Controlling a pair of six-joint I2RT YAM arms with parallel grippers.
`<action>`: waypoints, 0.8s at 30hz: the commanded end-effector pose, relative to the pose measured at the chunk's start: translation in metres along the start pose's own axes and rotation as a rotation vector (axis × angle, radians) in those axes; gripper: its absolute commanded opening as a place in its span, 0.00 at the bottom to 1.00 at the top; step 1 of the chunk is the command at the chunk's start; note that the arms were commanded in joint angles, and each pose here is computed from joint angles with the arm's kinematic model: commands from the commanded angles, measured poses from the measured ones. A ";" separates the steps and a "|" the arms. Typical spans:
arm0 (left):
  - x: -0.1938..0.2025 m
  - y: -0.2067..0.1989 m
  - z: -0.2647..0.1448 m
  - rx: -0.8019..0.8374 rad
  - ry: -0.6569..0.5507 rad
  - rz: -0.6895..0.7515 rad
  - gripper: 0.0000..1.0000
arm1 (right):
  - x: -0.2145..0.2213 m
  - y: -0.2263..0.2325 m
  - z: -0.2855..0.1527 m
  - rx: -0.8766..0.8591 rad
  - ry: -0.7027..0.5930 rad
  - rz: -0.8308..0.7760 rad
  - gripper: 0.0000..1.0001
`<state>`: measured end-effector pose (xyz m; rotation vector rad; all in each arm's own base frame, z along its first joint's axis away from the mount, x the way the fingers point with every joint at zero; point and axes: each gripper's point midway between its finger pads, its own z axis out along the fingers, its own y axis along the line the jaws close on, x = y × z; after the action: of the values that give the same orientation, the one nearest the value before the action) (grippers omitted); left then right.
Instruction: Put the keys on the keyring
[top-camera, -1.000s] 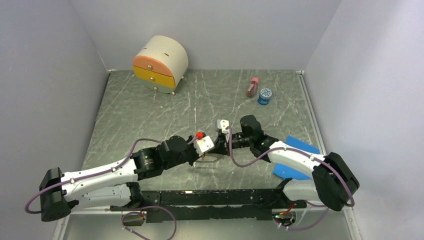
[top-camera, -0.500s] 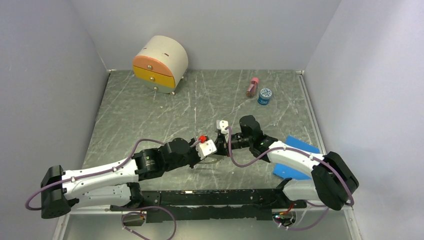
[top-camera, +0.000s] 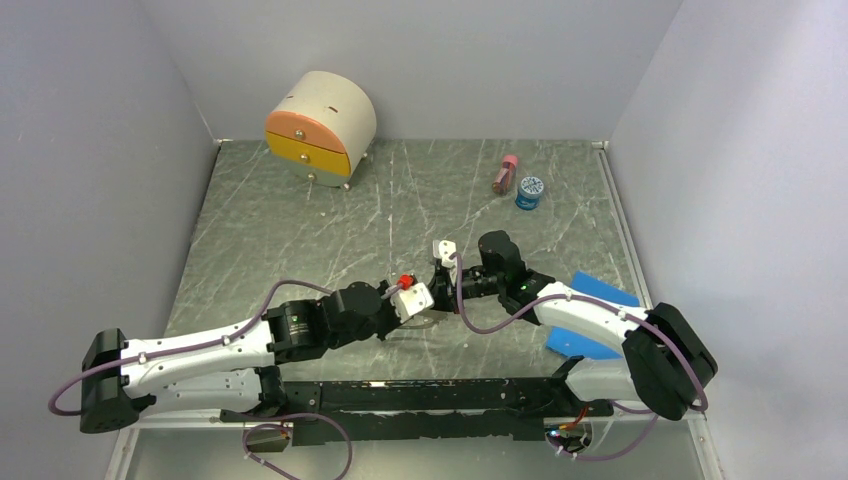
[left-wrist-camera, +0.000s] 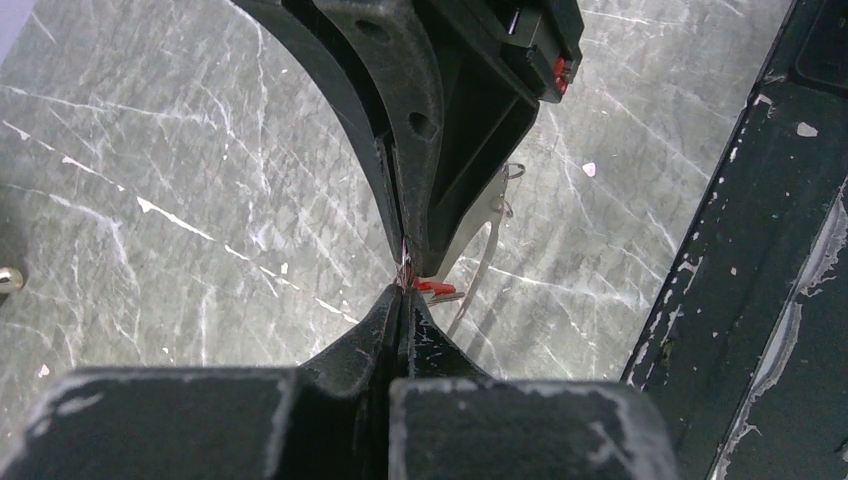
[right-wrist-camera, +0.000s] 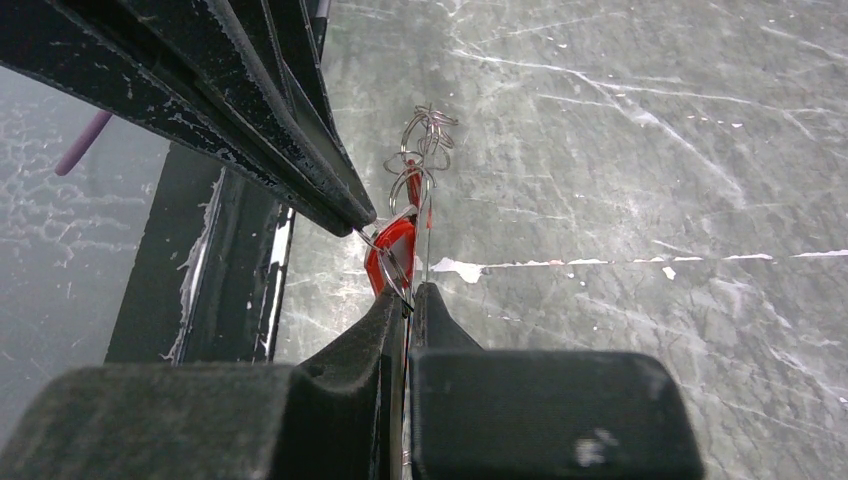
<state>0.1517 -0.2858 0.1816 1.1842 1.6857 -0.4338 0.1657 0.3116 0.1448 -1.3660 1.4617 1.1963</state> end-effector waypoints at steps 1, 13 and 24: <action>-0.012 -0.001 -0.008 -0.002 -0.023 -0.044 0.03 | -0.031 -0.004 0.001 -0.002 -0.081 -0.090 0.00; 0.003 -0.009 -0.009 0.014 -0.015 -0.075 0.03 | -0.034 -0.002 0.000 -0.004 -0.095 -0.096 0.00; 0.020 -0.018 -0.010 0.036 0.045 -0.142 0.03 | -0.037 -0.001 0.000 -0.009 -0.105 -0.097 0.00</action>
<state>0.1421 -0.2772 0.1758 1.1070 1.7542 -0.4869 0.1616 0.3148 0.1501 -1.3648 1.4412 1.2262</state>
